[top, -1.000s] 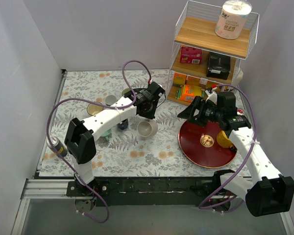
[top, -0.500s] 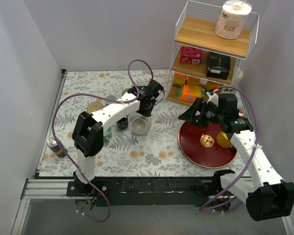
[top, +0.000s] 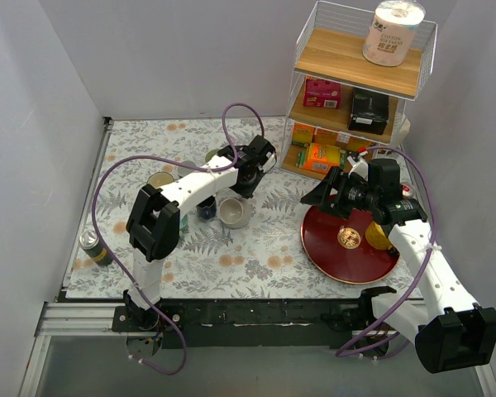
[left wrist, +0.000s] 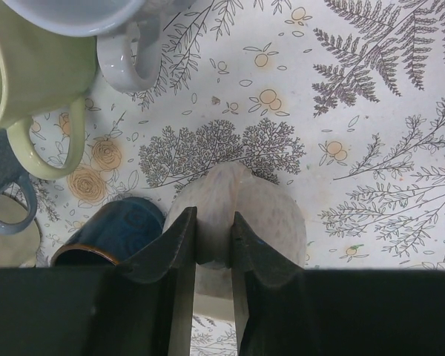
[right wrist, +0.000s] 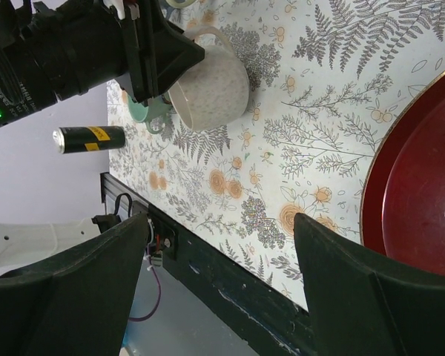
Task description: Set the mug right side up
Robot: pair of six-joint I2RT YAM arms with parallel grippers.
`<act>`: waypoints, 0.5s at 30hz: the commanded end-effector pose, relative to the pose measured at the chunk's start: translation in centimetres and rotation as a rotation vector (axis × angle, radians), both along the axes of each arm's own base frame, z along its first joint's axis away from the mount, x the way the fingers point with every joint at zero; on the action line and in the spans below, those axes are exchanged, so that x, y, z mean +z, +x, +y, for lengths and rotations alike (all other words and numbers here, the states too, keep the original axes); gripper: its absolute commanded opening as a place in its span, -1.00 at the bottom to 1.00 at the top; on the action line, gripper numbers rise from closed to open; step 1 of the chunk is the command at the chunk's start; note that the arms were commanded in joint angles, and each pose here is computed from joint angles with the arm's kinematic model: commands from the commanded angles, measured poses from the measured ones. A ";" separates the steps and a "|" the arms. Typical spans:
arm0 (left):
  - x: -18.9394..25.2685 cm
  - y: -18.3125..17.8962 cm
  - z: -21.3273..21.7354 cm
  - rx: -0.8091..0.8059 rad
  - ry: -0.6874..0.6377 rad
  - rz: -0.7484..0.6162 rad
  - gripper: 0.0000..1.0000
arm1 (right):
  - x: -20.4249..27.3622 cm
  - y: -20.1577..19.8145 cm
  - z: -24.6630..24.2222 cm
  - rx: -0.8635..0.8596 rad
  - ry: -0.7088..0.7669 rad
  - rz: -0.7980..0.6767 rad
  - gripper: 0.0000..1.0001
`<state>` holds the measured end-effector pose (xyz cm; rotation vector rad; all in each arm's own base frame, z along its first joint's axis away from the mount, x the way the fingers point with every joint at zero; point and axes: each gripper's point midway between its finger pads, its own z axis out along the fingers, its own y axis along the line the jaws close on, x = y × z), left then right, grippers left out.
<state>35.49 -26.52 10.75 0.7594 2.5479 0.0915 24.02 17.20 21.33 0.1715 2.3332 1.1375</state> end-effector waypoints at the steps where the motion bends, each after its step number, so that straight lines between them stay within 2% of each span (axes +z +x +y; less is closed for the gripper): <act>1: 0.8 1.3 -0.3 -0.018 0.003 -0.039 -0.83 | 0.2 -0.2 0.4 0.036 0.008 -0.015 0.73; 4: -0.2 1.5 -0.4 -0.007 0.016 -0.022 -0.70 | 0.1 -0.2 0.4 0.041 0.005 -0.012 0.73; 5: -0.4 1.5 -0.6 -0.006 0.013 -0.016 -0.55 | 0.0 -0.1 0.4 0.041 0.003 -0.011 0.73; 8: -0.9 1.7 -0.8 0.002 0.008 -0.011 -0.43 | -0.2 -0.1 0.4 0.043 -0.001 -0.005 0.73; 15: -0.6 3.1 -1.7 0.020 -0.020 -0.058 -0.34 | -0.5 -0.2 0.4 0.046 -0.001 0.001 0.73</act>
